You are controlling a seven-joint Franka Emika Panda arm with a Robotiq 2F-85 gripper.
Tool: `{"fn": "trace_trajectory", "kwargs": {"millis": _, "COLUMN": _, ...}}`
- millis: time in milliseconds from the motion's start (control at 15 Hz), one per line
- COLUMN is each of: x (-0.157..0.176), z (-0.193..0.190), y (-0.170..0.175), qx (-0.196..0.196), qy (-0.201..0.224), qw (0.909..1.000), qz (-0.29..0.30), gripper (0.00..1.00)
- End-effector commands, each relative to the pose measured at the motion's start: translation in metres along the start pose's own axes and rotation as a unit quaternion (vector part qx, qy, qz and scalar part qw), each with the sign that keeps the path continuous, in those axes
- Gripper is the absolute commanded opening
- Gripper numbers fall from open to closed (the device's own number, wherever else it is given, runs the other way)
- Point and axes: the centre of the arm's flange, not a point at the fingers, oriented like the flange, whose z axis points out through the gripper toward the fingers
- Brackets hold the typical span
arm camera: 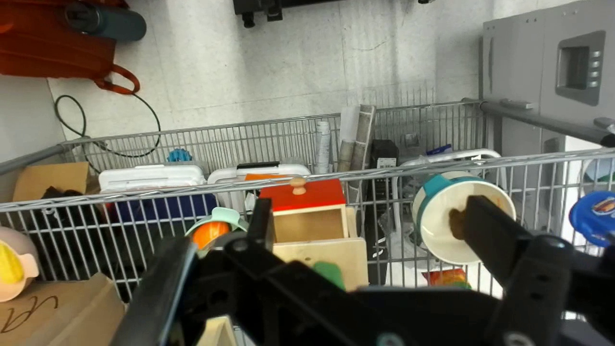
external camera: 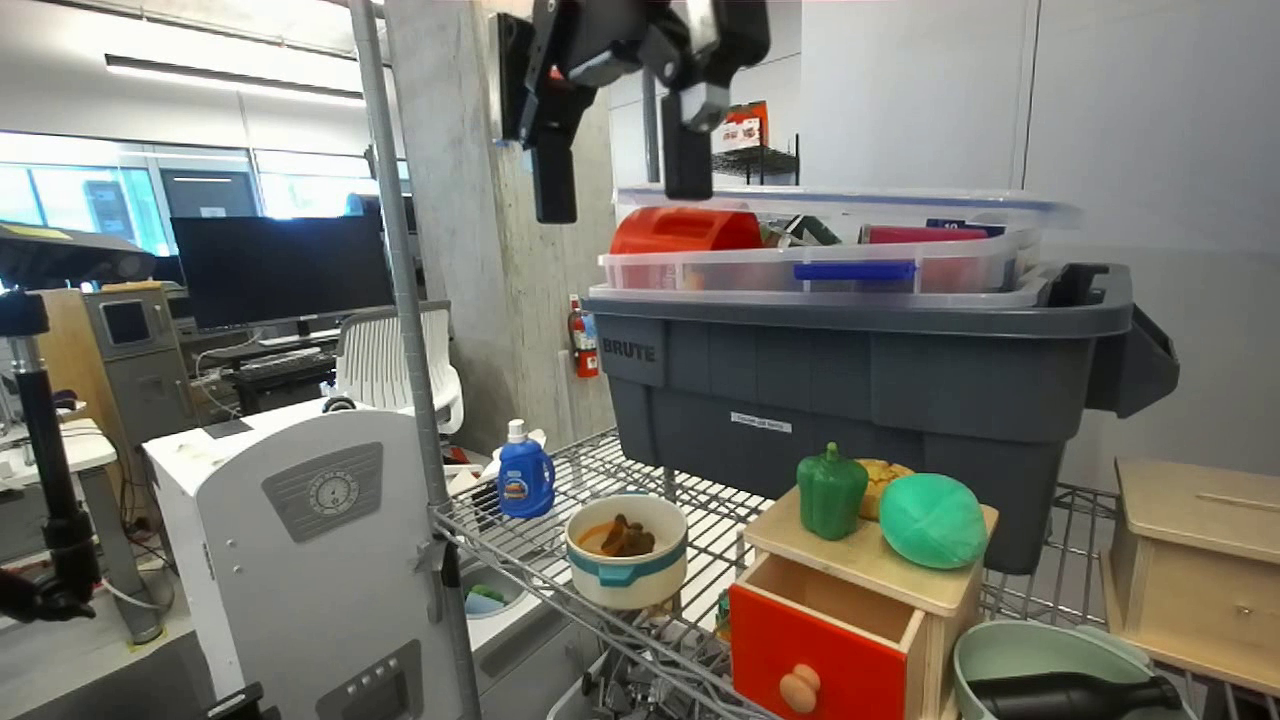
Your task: Pick up the green pepper plush toy and put it in the boy to the left, pick up the light green object and put it in the bowl to the right
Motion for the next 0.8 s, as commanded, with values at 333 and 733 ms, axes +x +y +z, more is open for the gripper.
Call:
{"fn": "trace_trajectory", "kwargs": {"millis": 333, "x": 0.053, "z": 0.001, "y": 0.052, "qx": 0.027, "qy": 0.044, "qw": 0.9985, "qz": 0.019, "gripper": 1.00}}
{"fn": "trace_trajectory", "kwargs": {"millis": 733, "x": 0.099, "z": 0.020, "y": 0.062, "qx": 0.021, "qy": 0.069, "qw": 0.9974, "qz": -0.004, "gripper": 1.00}}
